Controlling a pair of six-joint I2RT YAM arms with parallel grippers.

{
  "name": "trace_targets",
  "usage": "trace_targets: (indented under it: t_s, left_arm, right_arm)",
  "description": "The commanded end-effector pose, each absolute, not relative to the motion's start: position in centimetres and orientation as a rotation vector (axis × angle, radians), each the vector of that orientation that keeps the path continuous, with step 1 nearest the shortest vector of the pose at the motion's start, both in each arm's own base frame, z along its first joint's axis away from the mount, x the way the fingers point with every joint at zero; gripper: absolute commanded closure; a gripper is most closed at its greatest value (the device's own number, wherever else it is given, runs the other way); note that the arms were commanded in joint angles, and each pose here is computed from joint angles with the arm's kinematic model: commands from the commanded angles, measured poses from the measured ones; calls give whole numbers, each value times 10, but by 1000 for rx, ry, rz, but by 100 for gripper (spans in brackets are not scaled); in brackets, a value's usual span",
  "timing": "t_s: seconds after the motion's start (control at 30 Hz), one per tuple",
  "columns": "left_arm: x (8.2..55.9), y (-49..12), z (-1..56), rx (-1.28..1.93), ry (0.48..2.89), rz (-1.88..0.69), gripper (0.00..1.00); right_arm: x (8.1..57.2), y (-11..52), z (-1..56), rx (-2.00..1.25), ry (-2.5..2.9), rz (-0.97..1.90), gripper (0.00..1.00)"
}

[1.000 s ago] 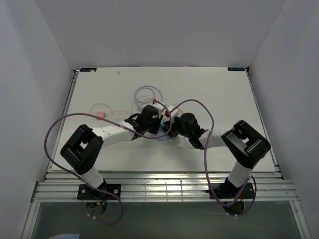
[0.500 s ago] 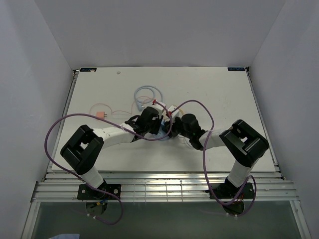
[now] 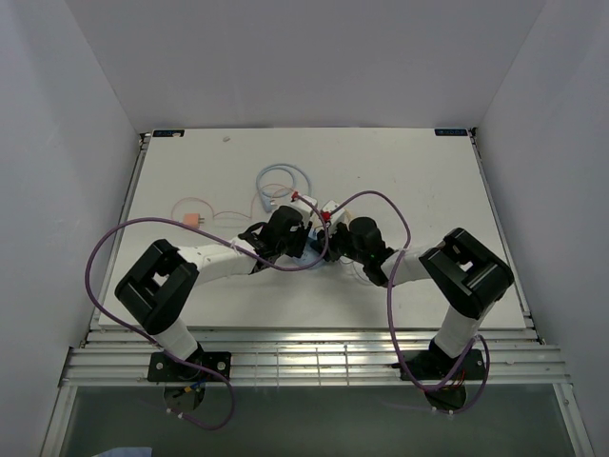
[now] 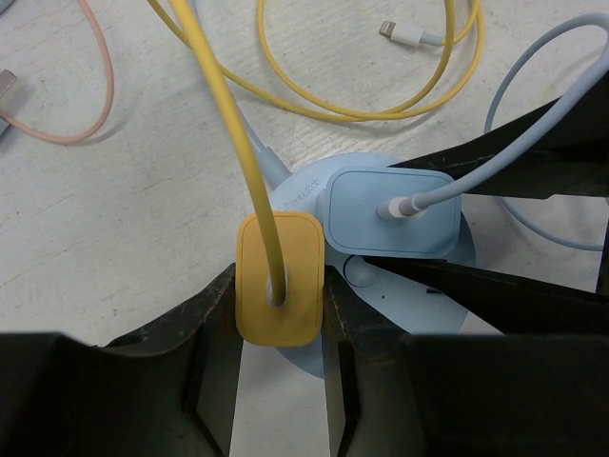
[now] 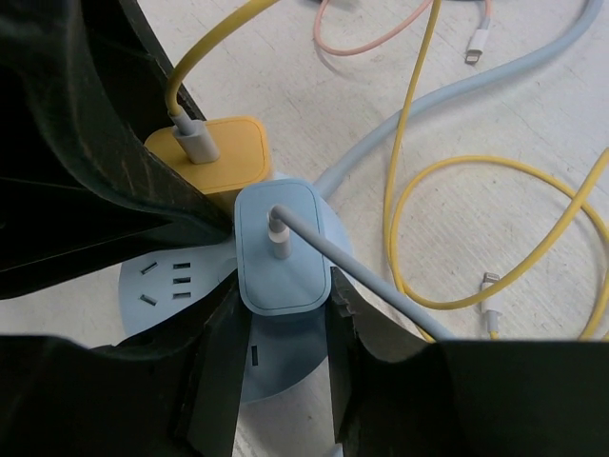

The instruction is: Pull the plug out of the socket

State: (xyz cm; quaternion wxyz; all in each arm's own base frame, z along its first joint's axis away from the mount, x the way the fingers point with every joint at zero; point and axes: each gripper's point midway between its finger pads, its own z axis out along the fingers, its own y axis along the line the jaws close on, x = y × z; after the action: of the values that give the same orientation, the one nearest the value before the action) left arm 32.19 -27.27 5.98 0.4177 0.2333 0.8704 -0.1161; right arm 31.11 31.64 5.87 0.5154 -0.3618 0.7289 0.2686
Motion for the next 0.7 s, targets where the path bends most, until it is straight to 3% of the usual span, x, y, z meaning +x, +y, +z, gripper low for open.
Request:
trace_targets:
  t_s: [0.0,0.13,0.33,0.67]
  left_arm:
    - [291,-265,21,679,2313,-281,100]
    - [290,-263,17,677,2328,-270,100]
    - [289,-263,15,675,2334,-268,100]
    - [292,-264,15,665,2344,-261,100]
  right_arm:
    - [305,341,143,-813,1495,810,92]
    - [297,339,167,-807,1414,868,92]
    - [286,342,157,-886,1396,890,92]
    - [281,326,108,-1096,1356,598,92]
